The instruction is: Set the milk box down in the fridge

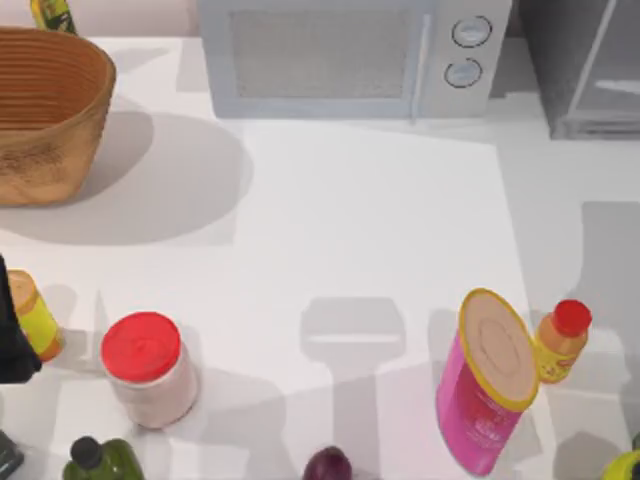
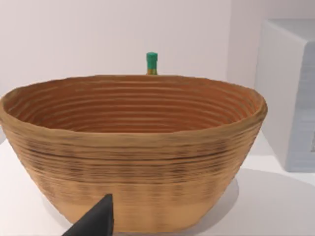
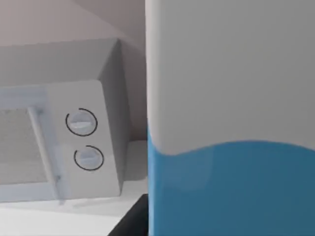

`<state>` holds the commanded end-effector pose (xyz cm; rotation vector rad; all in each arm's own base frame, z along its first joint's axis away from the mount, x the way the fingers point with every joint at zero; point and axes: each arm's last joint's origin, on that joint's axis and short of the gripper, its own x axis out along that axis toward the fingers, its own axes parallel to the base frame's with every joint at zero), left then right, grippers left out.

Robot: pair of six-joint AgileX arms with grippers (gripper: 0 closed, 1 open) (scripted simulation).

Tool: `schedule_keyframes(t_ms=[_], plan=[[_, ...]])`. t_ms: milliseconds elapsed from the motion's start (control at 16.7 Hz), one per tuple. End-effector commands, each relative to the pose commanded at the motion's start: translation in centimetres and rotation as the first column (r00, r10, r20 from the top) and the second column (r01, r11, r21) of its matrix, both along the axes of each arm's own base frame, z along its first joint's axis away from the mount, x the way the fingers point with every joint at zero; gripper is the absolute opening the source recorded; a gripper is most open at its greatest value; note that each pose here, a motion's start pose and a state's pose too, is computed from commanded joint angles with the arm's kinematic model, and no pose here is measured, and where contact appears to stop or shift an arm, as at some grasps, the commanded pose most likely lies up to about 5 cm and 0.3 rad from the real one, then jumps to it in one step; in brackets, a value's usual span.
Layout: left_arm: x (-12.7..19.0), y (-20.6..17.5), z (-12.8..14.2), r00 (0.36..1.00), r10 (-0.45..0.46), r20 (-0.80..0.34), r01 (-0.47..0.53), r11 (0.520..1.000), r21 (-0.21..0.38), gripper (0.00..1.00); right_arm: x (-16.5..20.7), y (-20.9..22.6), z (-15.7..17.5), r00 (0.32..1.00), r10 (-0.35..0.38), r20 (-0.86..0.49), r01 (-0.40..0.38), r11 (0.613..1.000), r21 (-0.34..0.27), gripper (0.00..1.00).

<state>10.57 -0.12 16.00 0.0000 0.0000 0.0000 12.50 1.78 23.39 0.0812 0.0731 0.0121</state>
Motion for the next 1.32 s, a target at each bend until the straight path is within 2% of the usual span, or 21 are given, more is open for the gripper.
schedule_keyframes(t_ms=[300, 480, 900, 1140, 1320], plan=[[0.0, 0.0, 0.0, 1.0, 0.0, 0.0, 0.0, 1.0, 0.0, 1.0, -1.9, -1.6, -5.9, 0.998, -0.007, 0.068, 0.011, 0.998, -0.062, 0.0], [0.0, 0.0, 0.0, 1.0, 0.0, 0.0, 0.0, 1.0, 0.0, 1.0, -1.9, -1.9, -7.4, 0.997, -0.009, 0.073, 0.015, 0.997, -0.081, 0.0], [0.0, 0.0, 0.0, 1.0, 0.0, 0.0, 0.0, 1.0, 0.0, 1.0, -1.8, -1.9, -6.9, 0.997, -0.009, 0.074, 0.015, 0.997, -0.079, 0.0], [0.0, 0.0, 0.0, 1.0, 0.0, 0.0, 0.0, 1.0, 0.0, 1.0, -0.8, -2.2, -4.3, 0.996, -0.013, 0.09, 0.021, 0.996, -0.083, 0.0], [0.0, 0.0, 0.0, 1.0, 0.0, 0.0, 0.0, 1.0, 0.0, 1.0, 1.6, -2.6, -1.7, 0.996, -0.017, 0.089, 0.025, 0.996, -0.086, 0.0]])
